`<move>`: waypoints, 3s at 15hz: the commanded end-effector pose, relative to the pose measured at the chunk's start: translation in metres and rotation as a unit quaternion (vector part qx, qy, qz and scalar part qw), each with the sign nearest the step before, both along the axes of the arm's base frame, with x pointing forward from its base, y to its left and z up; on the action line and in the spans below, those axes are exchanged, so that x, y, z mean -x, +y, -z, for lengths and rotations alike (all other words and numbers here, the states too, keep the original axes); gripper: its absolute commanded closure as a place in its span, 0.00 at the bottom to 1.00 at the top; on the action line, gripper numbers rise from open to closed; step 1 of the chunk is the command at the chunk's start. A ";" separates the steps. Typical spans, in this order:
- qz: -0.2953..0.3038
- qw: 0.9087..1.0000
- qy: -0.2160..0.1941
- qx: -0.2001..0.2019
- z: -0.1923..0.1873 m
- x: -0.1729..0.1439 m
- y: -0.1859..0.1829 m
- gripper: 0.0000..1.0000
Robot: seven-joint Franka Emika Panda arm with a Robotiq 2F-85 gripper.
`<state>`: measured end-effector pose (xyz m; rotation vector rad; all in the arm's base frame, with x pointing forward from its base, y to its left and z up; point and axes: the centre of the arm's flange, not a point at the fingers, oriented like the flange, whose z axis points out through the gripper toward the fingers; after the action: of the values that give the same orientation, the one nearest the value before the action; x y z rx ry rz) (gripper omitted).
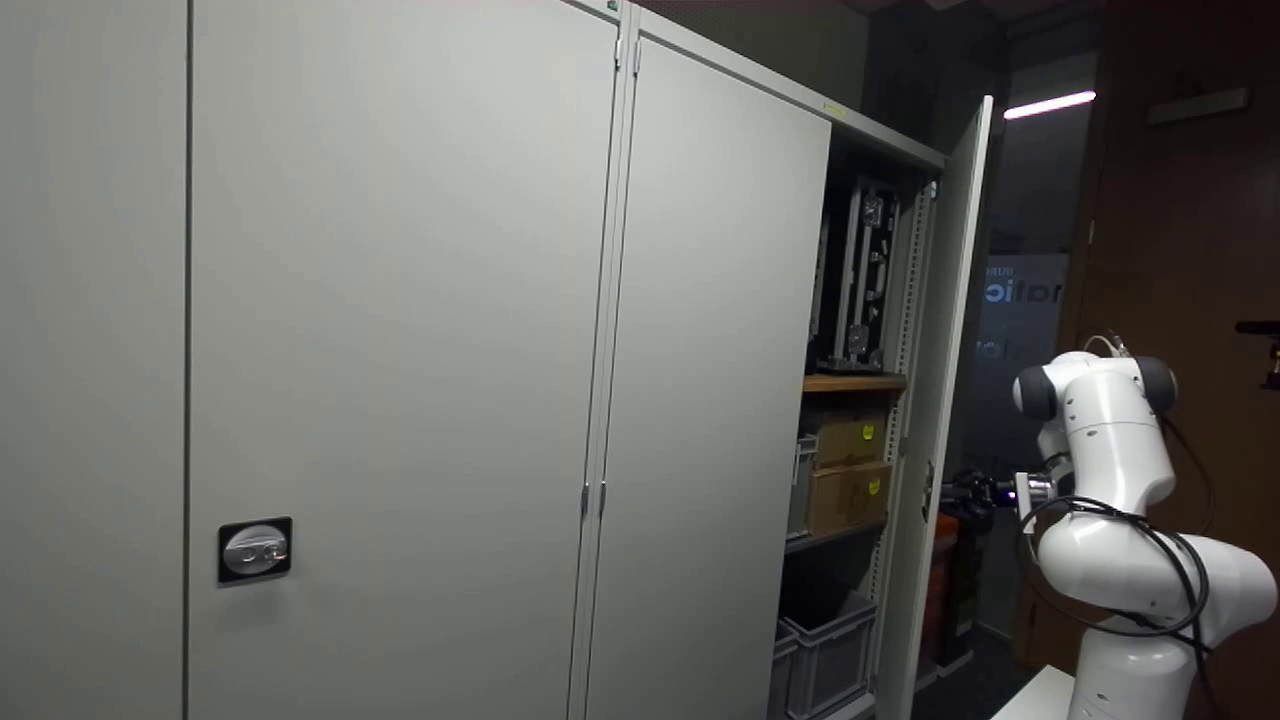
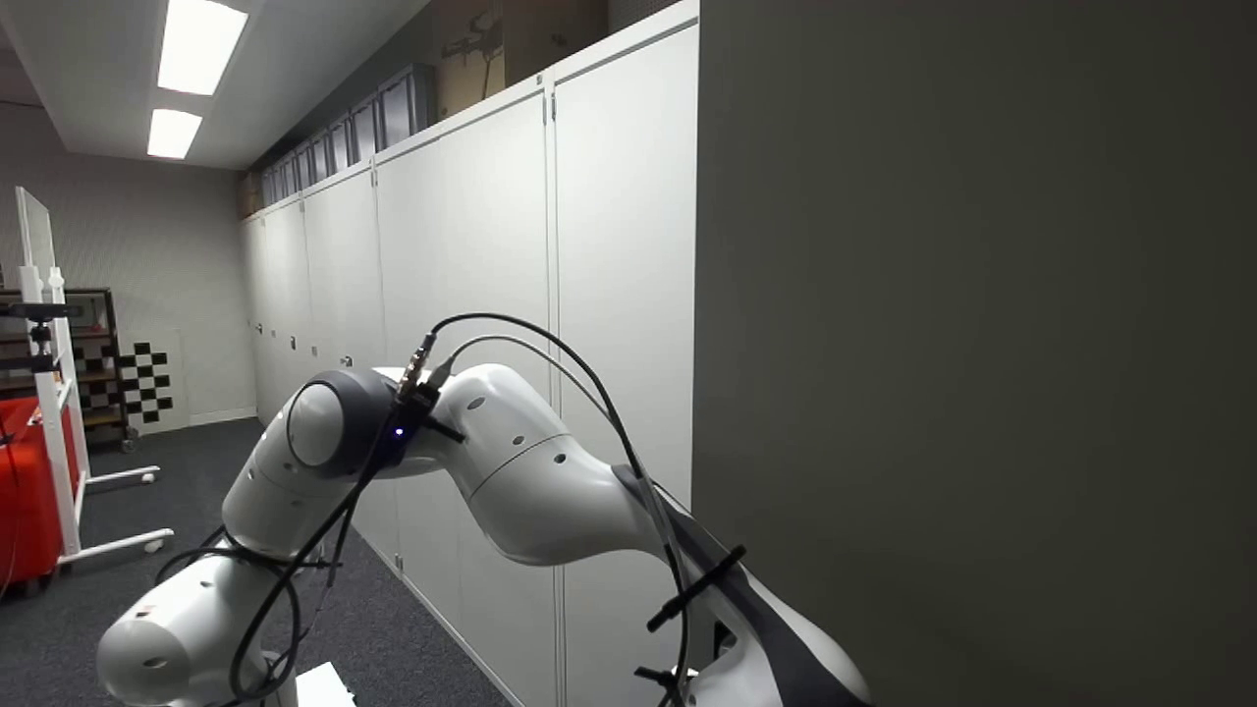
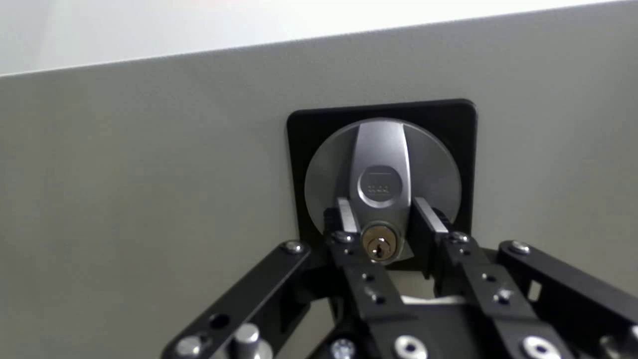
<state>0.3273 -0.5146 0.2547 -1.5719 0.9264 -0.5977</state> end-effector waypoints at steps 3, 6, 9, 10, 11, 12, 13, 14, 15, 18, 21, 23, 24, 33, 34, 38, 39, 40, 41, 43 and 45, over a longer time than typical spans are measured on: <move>0.043 0.999 0.000 -0.006 -0.031 -0.005 -0.052 0.92; 0.044 0.999 0.001 -0.006 -0.031 -0.004 -0.052 0.92; 0.045 0.999 0.003 -0.007 -0.030 -0.003 -0.052 0.43; 0.048 0.999 0.005 -0.009 -0.031 -0.003 -0.053 0.41; 0.063 0.998 0.009 -0.010 -0.035 -0.004 -0.060 0.34; 0.076 0.997 0.009 -0.010 -0.045 -0.003 -0.069 0.27; 0.085 0.996 0.012 -0.010 -0.052 -0.005 -0.079 0.18; 0.095 0.995 0.015 -0.009 -0.060 -0.003 -0.088 0.11; 0.100 0.995 0.018 -0.008 -0.066 -0.003 -0.095 0.04; 0.110 0.993 0.029 -0.010 -0.078 0.001 -0.107 0.00; 0.102 0.994 0.044 -0.012 -0.082 0.003 -0.110 0.00; 0.092 0.994 0.051 -0.006 -0.084 0.006 -0.109 0.00; 0.087 0.995 0.054 -0.002 -0.084 0.007 -0.108 0.00; 0.015 0.992 0.100 0.076 -0.103 0.035 -0.081 0.00; 0.007 0.991 0.104 0.088 -0.106 0.038 -0.078 0.00; -0.026 0.984 0.112 0.135 -0.123 0.052 -0.065 0.00; -0.032 0.983 0.111 0.144 -0.127 0.054 -0.063 0.00; -0.038 0.981 0.112 0.152 -0.130 0.057 -0.060 0.00; -0.044 0.980 0.111 0.160 -0.134 0.061 -0.054 0.00; -0.055 0.977 0.110 0.175 -0.138 0.068 -0.044 0.00; -0.066 0.974 0.106 0.188 -0.141 0.074 -0.034 0.00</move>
<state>0.2708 -0.5817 0.3830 -2.0218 0.9503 -0.5202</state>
